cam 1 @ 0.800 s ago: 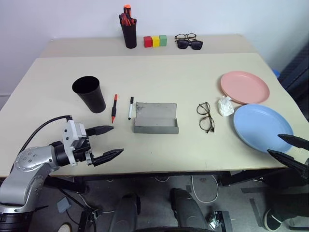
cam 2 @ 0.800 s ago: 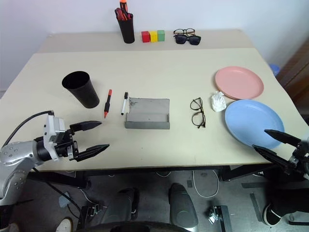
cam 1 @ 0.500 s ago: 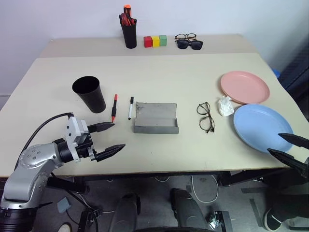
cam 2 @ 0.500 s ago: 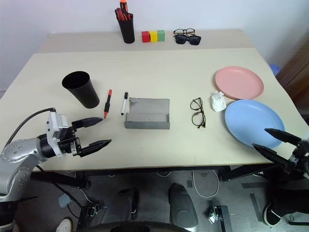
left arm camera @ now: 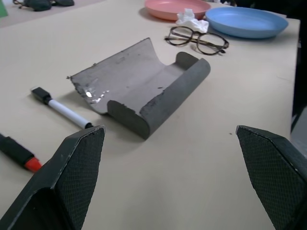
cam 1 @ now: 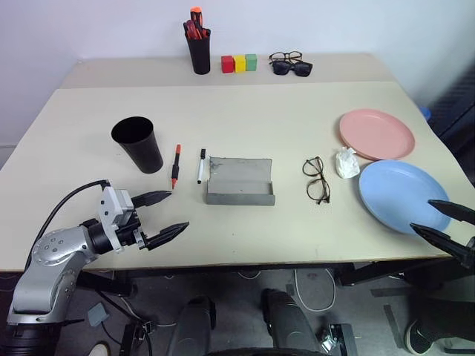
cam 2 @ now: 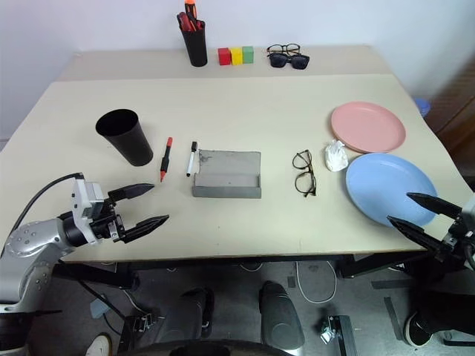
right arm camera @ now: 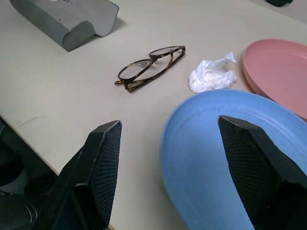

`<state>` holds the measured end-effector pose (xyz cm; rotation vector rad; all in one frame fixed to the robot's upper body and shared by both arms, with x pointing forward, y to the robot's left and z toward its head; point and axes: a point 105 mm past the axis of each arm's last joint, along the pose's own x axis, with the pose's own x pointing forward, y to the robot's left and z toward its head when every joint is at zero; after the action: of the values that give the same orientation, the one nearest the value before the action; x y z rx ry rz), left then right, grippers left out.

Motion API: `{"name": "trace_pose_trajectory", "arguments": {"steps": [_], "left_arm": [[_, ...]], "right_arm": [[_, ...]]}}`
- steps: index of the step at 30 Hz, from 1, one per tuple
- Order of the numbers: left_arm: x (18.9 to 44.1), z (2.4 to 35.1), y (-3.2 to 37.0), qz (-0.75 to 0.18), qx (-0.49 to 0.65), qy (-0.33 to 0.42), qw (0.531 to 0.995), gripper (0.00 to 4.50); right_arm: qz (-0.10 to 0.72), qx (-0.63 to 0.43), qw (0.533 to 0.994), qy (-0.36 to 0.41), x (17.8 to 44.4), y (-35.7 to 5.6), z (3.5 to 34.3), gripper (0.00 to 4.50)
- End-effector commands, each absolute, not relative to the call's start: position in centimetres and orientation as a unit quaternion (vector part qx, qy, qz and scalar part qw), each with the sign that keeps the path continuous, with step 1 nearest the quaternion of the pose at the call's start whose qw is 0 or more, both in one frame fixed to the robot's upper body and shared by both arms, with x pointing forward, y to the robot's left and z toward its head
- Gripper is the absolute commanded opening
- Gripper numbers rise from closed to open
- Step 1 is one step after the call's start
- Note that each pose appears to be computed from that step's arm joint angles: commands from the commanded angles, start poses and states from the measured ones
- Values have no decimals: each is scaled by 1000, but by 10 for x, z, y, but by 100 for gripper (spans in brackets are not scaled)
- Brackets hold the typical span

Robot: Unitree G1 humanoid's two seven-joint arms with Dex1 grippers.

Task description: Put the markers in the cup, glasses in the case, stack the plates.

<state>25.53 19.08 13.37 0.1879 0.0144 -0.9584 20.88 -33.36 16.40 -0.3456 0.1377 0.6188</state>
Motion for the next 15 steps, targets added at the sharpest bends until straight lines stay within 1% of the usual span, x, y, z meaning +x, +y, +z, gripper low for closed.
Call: {"name": "trace_pose_trajectory", "arguments": {"steps": [1,6,8,12,15], "left_arm": [[257,147,191,-451,94,-21,887,450],[264,153,191,-432,79,-34,898,450],[272,159,192,-407,68,-38,910,450],[294,173,188,-327,36,-45,943,450],[311,172,181,-256,27,-6,966,450]], "right_arm": [[296,-177,937,50,210,-335,169,325],[297,-178,937,41,213,-333,171,325],[303,-177,936,30,216,-329,175,325],[340,-175,924,9,229,-310,181,325],[380,-172,909,-9,244,-288,185,325]]}}
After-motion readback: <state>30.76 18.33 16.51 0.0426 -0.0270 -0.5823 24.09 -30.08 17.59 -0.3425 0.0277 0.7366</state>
